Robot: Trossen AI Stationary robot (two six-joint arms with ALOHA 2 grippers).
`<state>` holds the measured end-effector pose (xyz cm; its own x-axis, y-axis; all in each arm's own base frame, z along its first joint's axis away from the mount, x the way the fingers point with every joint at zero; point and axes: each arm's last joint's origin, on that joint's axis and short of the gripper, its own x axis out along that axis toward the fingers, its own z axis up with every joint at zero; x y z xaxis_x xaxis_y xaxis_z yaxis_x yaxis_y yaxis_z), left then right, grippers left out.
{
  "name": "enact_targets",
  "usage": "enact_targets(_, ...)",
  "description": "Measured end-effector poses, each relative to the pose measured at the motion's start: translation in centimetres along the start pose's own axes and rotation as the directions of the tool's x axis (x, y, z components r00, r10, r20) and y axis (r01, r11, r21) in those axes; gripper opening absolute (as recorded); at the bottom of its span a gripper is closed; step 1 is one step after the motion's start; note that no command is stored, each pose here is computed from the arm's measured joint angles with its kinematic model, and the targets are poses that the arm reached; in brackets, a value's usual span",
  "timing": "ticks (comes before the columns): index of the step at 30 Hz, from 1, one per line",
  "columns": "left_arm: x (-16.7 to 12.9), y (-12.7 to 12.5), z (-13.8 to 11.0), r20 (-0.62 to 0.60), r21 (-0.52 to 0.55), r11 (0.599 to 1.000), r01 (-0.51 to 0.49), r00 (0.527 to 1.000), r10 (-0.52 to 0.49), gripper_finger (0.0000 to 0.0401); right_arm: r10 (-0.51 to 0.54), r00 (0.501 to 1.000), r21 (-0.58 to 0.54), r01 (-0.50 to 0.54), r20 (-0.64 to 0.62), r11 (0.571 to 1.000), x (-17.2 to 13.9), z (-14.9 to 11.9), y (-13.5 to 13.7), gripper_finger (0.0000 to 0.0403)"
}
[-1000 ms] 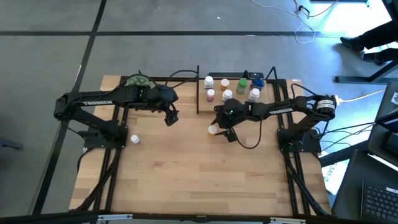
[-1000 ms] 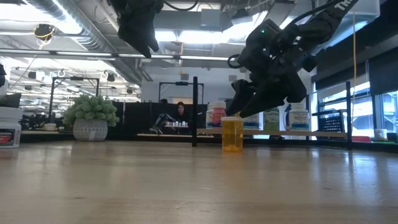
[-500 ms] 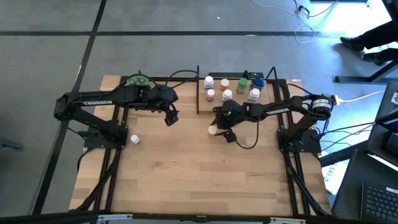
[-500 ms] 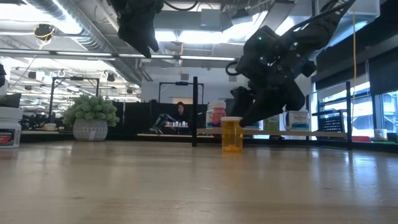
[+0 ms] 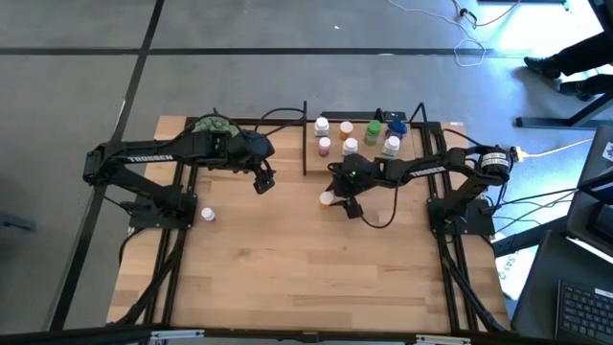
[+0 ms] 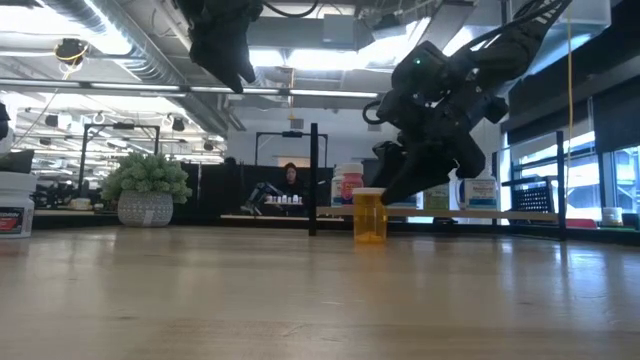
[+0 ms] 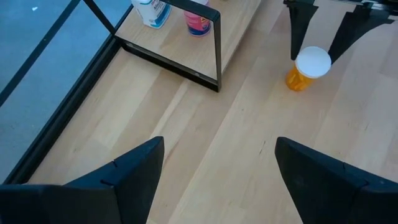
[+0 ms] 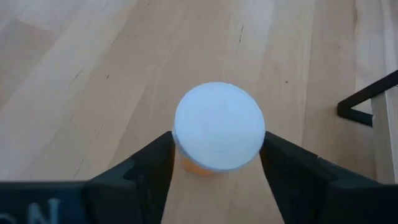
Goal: Pick and place medicine bottles onto shelf by color
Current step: Put the orange medicine bottle on the shelf
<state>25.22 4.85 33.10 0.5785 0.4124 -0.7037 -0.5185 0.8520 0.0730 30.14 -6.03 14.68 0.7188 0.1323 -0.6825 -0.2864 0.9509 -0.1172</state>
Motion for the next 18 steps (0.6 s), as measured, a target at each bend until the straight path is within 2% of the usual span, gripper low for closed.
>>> enact_targets(11, 0.00, 0.00, 0.00, 0.000, 0.000, 1.000, 0.000, 1.000, 0.000, 0.0302, -0.002, 1.000, -0.002, 0.002, 0.008, 1.000, 0.00, 0.07, -0.03, 0.0139)
enact_targets(18, 0.00, 0.00, 0.00, 0.000, 0.000, 1.000, 0.000, 1.000, 0.000, 0.0302, 0.000, 1.000, 0.016, 0.000, 0.009, 1.000, 0.00, 0.08, -0.02, 0.0128)
